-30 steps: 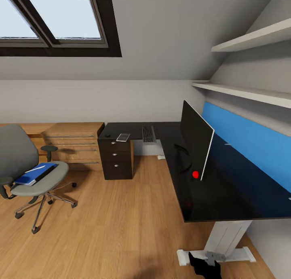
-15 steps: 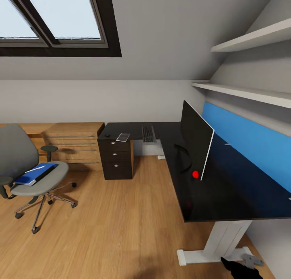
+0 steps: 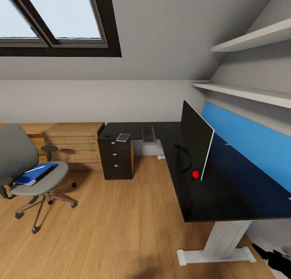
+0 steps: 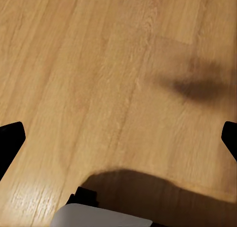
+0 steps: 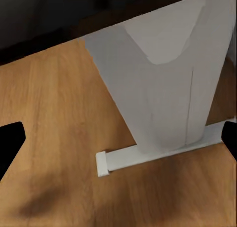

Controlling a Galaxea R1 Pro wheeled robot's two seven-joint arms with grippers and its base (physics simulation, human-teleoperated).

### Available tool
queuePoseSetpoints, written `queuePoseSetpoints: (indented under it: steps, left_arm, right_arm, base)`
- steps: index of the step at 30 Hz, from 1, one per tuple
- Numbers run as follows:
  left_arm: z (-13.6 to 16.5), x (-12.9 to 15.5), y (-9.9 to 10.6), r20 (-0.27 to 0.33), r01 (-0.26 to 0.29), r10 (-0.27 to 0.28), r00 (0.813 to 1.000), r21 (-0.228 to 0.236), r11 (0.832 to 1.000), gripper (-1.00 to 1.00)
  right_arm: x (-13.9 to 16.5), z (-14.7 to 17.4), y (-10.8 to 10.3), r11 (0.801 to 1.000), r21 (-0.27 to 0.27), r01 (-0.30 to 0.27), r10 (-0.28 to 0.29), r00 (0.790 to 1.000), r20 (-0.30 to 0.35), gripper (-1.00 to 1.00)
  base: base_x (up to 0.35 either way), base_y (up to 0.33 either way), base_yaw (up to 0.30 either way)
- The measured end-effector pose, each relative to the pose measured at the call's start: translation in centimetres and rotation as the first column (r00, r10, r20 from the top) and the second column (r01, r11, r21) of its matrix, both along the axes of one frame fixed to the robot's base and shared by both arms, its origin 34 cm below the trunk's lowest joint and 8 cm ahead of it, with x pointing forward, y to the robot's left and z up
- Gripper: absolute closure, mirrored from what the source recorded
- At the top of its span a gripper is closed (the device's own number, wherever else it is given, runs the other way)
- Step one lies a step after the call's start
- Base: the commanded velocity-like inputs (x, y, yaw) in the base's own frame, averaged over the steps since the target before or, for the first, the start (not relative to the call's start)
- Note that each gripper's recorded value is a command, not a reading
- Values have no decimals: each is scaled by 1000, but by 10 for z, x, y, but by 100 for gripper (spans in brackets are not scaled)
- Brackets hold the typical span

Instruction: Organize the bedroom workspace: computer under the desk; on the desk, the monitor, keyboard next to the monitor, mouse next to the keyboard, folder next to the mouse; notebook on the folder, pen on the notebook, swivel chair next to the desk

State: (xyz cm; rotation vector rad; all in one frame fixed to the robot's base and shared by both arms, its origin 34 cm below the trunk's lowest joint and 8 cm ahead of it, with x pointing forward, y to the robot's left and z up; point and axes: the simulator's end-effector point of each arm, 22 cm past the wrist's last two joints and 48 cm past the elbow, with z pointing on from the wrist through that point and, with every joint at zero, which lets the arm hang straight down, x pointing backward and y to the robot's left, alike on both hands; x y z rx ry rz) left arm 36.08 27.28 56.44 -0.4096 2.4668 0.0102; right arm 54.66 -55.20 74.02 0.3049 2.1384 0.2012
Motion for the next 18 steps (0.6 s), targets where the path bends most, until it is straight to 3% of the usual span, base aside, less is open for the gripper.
queuePoseSetpoints:
  steps: [4,9,14,18]
  left_arm:
    - [0,0,0,-1,-2,2,1000,2,1000,-100]
    - [0,1,1,0,-3,3,1000,5,1000,-100]
    - [1,1,0,1,-4,4,1000,5,1000,-100]
    - [1,2,-1,2,-4,4,1000,3,1000,-100]
  right_arm:
    - [12,23,-17,1000,-25,-5,6,999,49,-100]
    - [33,49,-22,998,-44,-36,40,994,103,-100]
    - [49,77,-33,998,-46,-44,50,989,141,-100]
    - [65,101,-37,999,-19,-41,43,983,178,-100]
  base:
    - [0,0,0]
    - [0,0,0]
    - [0,0,0]
    - [0,0,0]
